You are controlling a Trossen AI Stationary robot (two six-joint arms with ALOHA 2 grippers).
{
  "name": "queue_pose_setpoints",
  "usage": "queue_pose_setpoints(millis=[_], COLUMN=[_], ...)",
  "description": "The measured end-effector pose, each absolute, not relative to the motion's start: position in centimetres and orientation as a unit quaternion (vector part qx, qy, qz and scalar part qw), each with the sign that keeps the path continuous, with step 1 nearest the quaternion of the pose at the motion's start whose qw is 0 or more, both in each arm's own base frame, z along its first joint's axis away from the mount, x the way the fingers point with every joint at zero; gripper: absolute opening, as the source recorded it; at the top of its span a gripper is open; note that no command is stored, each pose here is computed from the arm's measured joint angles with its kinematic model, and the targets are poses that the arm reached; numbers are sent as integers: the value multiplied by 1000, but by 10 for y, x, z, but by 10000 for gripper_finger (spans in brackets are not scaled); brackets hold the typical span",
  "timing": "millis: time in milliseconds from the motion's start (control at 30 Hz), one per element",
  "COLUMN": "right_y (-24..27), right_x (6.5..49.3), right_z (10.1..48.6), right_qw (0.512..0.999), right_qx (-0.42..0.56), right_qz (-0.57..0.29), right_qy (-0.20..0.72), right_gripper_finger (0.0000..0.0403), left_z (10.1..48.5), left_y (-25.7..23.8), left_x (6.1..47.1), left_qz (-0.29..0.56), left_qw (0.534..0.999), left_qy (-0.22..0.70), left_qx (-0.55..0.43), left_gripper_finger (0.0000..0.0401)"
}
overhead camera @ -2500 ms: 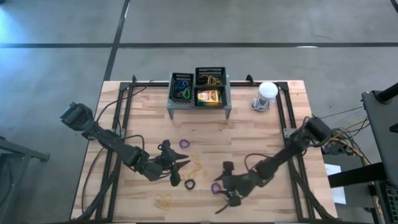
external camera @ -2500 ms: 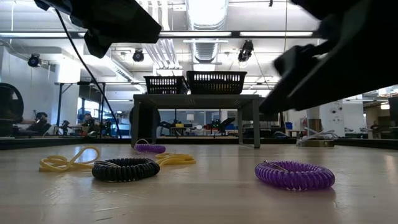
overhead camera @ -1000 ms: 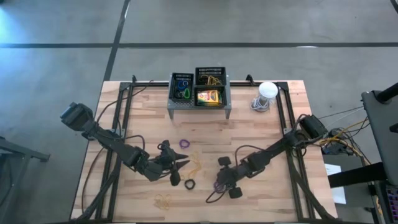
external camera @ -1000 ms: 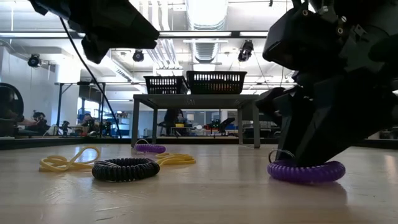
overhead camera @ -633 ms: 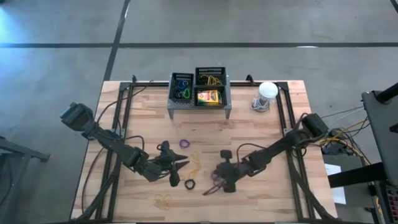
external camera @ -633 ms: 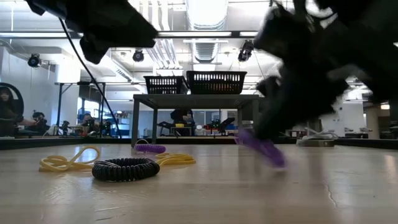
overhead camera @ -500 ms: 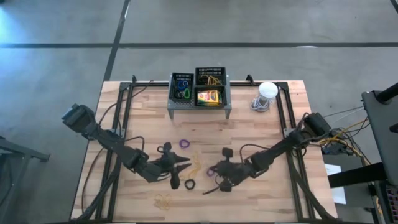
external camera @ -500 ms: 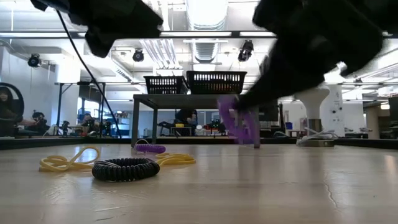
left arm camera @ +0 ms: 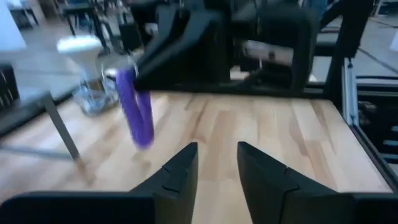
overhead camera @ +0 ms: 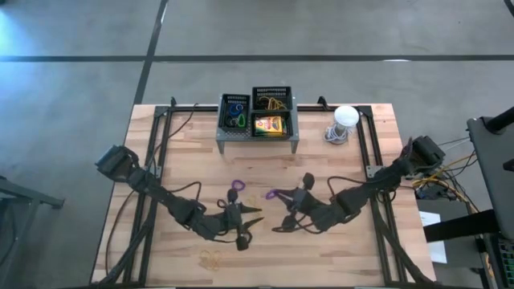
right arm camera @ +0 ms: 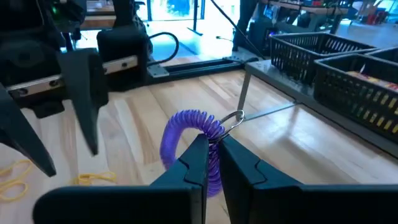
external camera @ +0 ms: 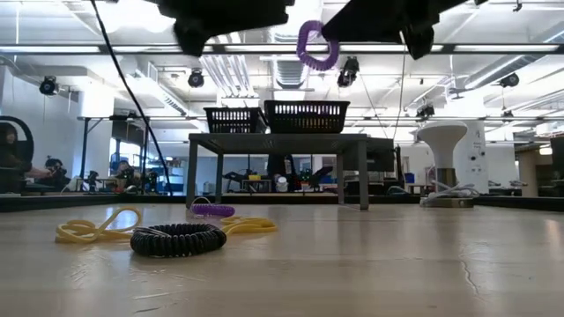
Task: Pick & Place Office Desk Supplies
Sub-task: Put the violet spring keychain into the middle black bin on the shelf
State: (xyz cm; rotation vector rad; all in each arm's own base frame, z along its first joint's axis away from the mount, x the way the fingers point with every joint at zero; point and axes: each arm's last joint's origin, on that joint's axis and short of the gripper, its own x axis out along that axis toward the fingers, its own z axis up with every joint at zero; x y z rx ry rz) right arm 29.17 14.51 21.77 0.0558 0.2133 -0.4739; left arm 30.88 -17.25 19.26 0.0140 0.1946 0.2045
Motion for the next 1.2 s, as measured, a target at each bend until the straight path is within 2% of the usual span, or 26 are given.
queue_pose_setpoints(millis=[133,333,500,767,1033,1200], right_y=[146,145,145,147,148,148], right_x=[290,290,290,289,288,288], right_z=[222,222,222,222,222,221], right_qw=[967,967,967,968,969,970], right_qx=[23,24,25,24,26,30], right_qz=[-230,-231,-230,-227,-224,-213], right_qy=[103,103,103,104,105,110], right_gripper_finger=[23,23,23,23,23,23], left_z=[201,208,197,194,194,194], left_y=[-164,-146,-132,-129,-130,-131], left_x=[320,334,344,345,345,345], left_qz=[116,151,171,202,196,176], left_qw=[989,985,981,975,977,980], left_qy=[89,78,88,82,83,88], left_qx=[28,4,-14,-33,-31,-20], left_gripper_finger=[157,225,241,174,108,47])
